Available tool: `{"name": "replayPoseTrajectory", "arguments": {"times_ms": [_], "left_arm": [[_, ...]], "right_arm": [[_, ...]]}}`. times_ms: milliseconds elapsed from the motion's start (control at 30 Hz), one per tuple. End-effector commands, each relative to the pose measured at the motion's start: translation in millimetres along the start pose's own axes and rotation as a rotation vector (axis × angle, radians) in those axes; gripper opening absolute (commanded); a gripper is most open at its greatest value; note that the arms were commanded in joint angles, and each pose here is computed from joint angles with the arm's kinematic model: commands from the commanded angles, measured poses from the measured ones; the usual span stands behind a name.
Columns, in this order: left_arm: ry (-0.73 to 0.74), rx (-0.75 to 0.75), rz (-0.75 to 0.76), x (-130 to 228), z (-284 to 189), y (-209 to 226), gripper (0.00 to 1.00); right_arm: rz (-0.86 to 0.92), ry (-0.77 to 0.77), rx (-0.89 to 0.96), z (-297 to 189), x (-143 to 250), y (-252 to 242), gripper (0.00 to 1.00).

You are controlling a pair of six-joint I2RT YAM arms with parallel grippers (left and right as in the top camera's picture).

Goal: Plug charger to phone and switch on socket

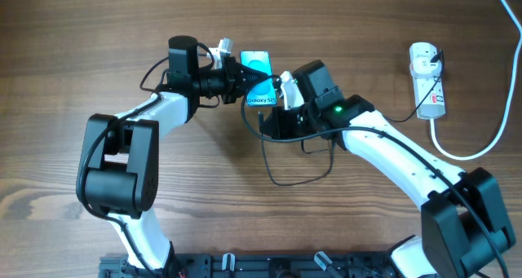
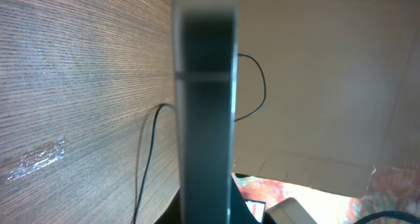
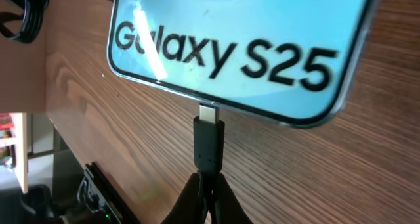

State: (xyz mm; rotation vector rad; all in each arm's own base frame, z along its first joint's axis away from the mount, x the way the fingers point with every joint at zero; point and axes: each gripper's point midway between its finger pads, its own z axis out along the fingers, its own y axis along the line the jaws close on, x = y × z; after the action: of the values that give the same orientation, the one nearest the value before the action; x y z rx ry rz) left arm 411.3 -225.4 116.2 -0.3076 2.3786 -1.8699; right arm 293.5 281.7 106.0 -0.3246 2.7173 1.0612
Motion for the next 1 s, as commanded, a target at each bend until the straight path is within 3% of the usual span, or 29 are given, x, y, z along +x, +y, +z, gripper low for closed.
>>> {"name": "replayPoseTrajectory", "arguments": {"times_ms": [0,967], "left_arm": [[0.024,0.025,0.041,0.4,-0.1,-9.1,0.04],[0.020,0.023,0.041,-0.3,-0.1,-8.7,0.04]], "right_arm": [[0.000,-0.001,-0.023,0.1,-5.0,7.6,0.05],[0.001,-0.067,-0.079,-31.9,-20.0,15.0,0.05]]}}
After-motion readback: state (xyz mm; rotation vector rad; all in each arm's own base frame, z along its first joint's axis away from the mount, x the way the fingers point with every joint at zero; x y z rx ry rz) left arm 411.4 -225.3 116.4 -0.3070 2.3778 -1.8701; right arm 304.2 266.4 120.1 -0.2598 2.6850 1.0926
